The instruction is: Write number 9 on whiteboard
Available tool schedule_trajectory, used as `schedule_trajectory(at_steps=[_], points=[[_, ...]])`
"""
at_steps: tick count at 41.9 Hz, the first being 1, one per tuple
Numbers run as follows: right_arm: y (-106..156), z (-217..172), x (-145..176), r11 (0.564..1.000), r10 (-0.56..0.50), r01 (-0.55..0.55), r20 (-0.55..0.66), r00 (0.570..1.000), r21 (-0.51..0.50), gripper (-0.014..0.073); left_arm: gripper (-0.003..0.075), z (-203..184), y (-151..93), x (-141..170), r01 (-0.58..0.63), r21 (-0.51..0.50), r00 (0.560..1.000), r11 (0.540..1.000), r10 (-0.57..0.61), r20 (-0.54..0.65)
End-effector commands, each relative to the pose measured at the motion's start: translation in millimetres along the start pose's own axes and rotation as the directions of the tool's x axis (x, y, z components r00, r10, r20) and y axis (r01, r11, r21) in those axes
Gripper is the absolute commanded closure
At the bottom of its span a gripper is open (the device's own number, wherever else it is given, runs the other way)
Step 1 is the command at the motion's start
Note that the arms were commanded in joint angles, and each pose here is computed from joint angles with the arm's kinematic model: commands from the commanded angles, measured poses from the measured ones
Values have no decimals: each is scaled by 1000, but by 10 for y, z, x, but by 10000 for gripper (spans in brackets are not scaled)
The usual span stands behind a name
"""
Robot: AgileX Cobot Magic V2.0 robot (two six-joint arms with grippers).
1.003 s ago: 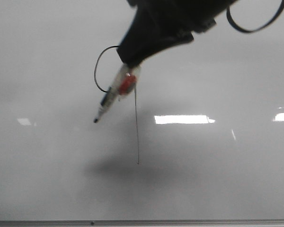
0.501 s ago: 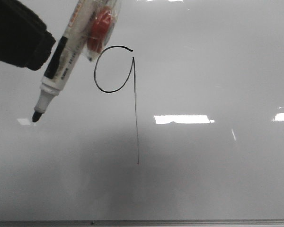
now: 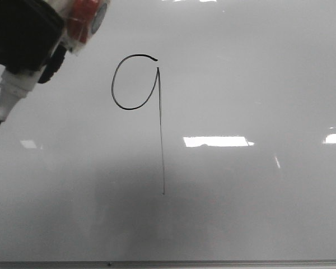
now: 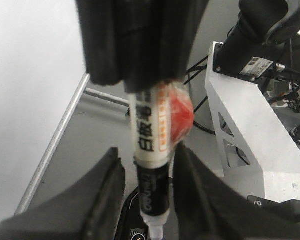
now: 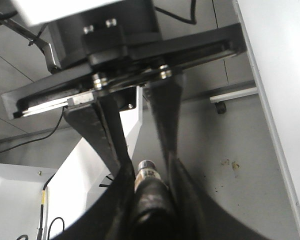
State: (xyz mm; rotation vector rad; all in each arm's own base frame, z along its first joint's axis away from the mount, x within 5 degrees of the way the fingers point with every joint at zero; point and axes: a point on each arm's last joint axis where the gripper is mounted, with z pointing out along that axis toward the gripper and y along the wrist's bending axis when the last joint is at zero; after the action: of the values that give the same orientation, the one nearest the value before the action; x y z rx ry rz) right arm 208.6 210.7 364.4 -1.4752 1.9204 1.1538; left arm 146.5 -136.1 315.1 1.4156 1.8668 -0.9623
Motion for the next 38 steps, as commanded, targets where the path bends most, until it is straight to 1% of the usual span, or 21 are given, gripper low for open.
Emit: schedule_trajectory(at_steps=[1,7,10,13,17,20,23,27,30,31,33,36,38], points=[[170,-131,-176,999,-35,38,115,993,-23,653,608,-54,-67,-146,-8,23,997,1000,6,78],[160,-133,-189,999,-33,35,129,991,-11,637,738,-54,-69,-145,-12,25,997,1000,10,78],[152,-134,-196,999,-32,33,137,990,-3,573,739,-54,-69,-145,-14,25,997,1000,12,78],[142,-135,-204,1000,-31,30,145,989,9,466,739,-54,-69,-145,-14,25,997,1000,12,78],[129,-137,-216,999,-30,27,158,987,23,300,739,-54,-69,-145,-14,25,997,1000,12,78],[122,-145,-226,999,-31,25,168,985,37,197,739,-54,-67,-139,-17,22,997,1000,16,72],[125,-174,-242,998,-37,26,186,982,60,141,739,-52,-48,-117,-31,1,998,1000,31,47],[136,-252,-248,995,-52,33,201,978,98,141,739,-52,-12,-65,-31,-36,999,999,31,-11],[143,-355,-229,989,-63,34,204,977,147,142,739,-60,58,-9,-3,-114,997,993,-5,-72],[152,-395,-218,986,-57,24,205,977,163,142,739,-68,101,19,0,-162,995,987,-17,-101],[161,-476,-177,980,-44,2,207,977,198,151,739,-94,188,71,52,-267,986,962,-92,-140],[185,-605,-85,963,-40,-19,215,976,268,204,739,-158,323,139,105,-435,967,894,-194,-165],[198,-680,-2,946,-31,-45,228,973,320,249,739,-225,410,190,137,-540,950,830,-265,-167]])
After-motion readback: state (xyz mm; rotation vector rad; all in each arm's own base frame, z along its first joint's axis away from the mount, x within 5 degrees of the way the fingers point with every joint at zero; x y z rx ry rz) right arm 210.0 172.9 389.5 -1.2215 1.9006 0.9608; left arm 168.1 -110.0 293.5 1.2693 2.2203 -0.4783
